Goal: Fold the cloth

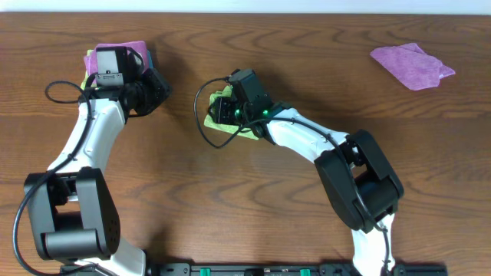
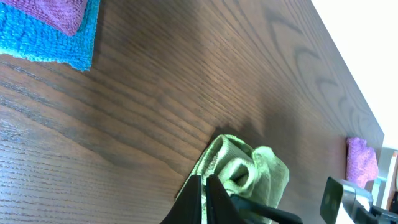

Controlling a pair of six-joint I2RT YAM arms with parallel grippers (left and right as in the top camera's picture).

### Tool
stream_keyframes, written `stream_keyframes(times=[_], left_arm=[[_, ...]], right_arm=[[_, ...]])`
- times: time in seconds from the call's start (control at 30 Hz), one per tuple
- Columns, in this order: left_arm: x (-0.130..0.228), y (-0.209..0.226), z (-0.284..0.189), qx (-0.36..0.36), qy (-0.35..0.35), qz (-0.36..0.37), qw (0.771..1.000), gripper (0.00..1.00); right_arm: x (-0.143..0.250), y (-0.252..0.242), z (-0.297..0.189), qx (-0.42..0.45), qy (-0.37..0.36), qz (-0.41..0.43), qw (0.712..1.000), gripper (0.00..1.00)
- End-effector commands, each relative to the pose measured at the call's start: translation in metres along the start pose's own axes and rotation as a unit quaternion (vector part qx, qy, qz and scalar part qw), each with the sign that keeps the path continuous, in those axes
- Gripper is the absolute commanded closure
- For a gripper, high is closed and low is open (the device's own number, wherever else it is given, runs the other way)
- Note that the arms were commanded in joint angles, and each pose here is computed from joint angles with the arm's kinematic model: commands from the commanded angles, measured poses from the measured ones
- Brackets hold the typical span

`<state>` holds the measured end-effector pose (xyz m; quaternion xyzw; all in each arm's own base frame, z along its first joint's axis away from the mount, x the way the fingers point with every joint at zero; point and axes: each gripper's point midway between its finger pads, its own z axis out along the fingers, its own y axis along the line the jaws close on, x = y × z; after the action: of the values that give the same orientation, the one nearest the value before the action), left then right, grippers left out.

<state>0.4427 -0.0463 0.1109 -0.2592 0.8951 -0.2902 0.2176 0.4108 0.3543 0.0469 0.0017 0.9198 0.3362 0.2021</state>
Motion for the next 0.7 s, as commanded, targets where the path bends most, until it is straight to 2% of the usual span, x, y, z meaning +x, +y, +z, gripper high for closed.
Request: stream_keyframes(times=[0.0, 0.03, 0.07, 0.43, 0.6, 0.67], left_arm=[[-0.006, -0.009, -0.009, 0.008, -0.011, 0.014, 1.0, 0.94], [-0.006, -0.009, -0.009, 0.009, -0.011, 0.014, 1.0, 0.94], [-0.006, -0.009, -0.009, 0.009, -0.011, 0.014, 1.0, 0.94], [-0.006, -0.01, -0.01, 0.012, -0.009, 0.013, 1.0, 0.94], [-0.01, -0.011, -0.016, 0.021, -0.013, 0.01, 1.0, 0.94], [-0.013, -0.014, -0.022, 0.025, -0.02, 0.011, 0.999, 0.89]], right_arm=[[-0.005, 0.008, 0.002, -0.006, -0.006, -0.006, 1.0, 0.25], [-0.006, 0.009, 0.002, -0.007, -0.007, -0.006, 1.0, 0.05], [-0.007, 0.011, 0.001, -0.011, -0.005, -0.007, 1.0, 0.01], [-0.044, 0.062, -0.035, -0.102, -0.016, -0.02, 0.994, 0.01], [-0.071, 0.045, -0.066, -0.045, -0.065, -0.02, 0.997, 0.01], [-0.081, 0.038, -0.087, -0.031, -0.073, -0.035, 0.996, 0.01]])
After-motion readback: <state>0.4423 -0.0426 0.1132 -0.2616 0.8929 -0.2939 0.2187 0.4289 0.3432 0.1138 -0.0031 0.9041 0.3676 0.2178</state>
